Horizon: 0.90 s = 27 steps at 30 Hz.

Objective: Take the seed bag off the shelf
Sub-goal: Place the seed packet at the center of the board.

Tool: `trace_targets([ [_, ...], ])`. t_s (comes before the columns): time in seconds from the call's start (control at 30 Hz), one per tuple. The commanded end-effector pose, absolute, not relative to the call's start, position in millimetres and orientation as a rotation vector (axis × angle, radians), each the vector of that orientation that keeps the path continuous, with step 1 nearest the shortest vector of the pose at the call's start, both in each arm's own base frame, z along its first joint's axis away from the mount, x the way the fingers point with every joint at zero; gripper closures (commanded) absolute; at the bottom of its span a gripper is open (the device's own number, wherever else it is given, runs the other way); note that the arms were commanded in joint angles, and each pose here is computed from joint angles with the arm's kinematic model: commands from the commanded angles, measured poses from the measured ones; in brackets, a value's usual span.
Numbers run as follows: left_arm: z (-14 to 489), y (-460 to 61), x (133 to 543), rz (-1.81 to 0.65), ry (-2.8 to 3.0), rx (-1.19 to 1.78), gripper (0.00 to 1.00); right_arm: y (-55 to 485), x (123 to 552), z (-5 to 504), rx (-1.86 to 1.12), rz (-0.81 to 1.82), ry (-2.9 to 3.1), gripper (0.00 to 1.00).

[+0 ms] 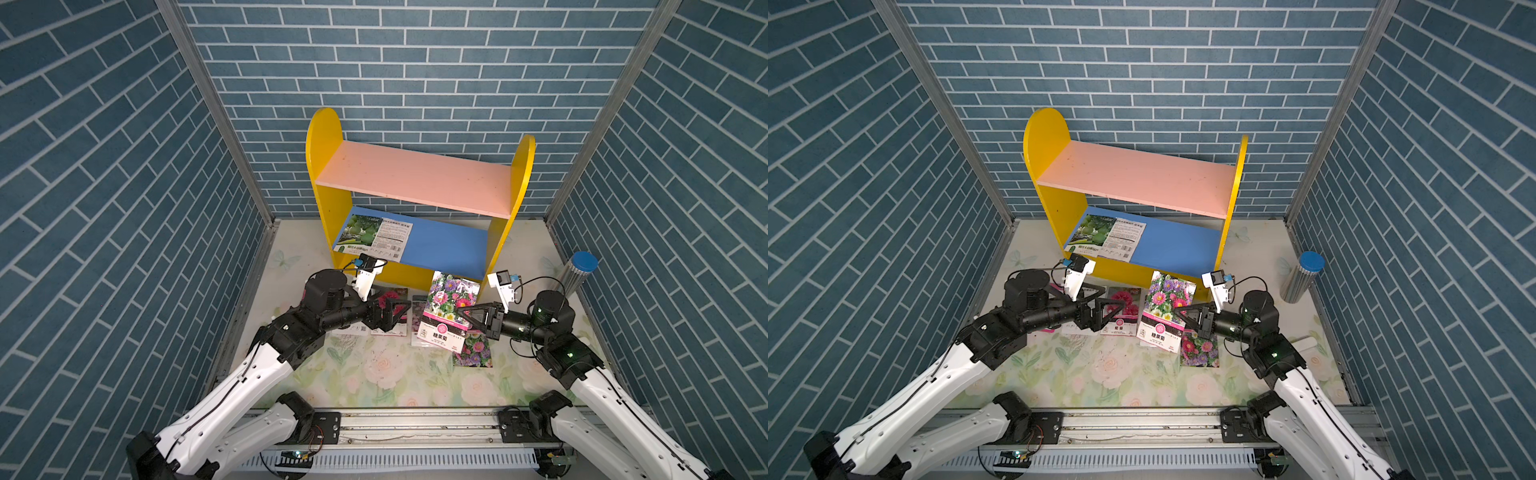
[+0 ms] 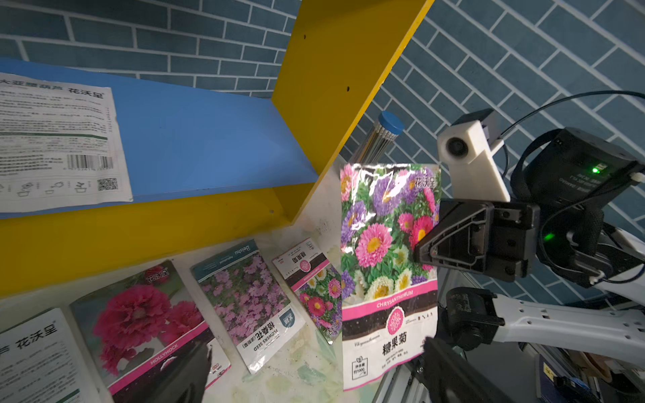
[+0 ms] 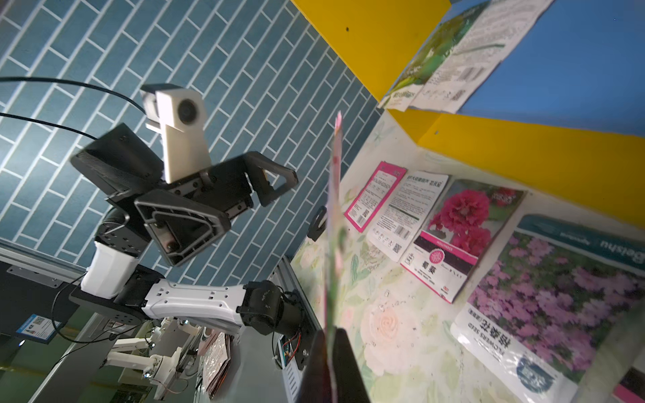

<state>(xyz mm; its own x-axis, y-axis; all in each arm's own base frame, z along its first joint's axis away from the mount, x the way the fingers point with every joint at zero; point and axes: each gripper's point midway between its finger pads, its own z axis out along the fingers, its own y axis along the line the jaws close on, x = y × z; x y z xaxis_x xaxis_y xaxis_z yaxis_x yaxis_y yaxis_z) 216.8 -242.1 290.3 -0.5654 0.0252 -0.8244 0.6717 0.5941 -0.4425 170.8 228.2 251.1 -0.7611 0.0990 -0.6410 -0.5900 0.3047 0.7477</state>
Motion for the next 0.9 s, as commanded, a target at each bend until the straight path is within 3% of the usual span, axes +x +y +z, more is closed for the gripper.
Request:
trace_targets([
  [0.0, 299, -232, 216, -0.936, 1.987, 0.541, 0.00, 230, 155, 213, -0.435, 1.486, 2.116, 1.00],
  [0.5, 289, -225, 216, -0.906, 2.013, 0.507, 0.00, 253, 99, 124, -0.376, 1.566, 2.341, 1.00],
  [0.87, 276, -227, 220, -0.898, 2.036, 0.502, 0.00, 263, 95, 88, -0.341, 1.523, 2.426, 1.00],
])
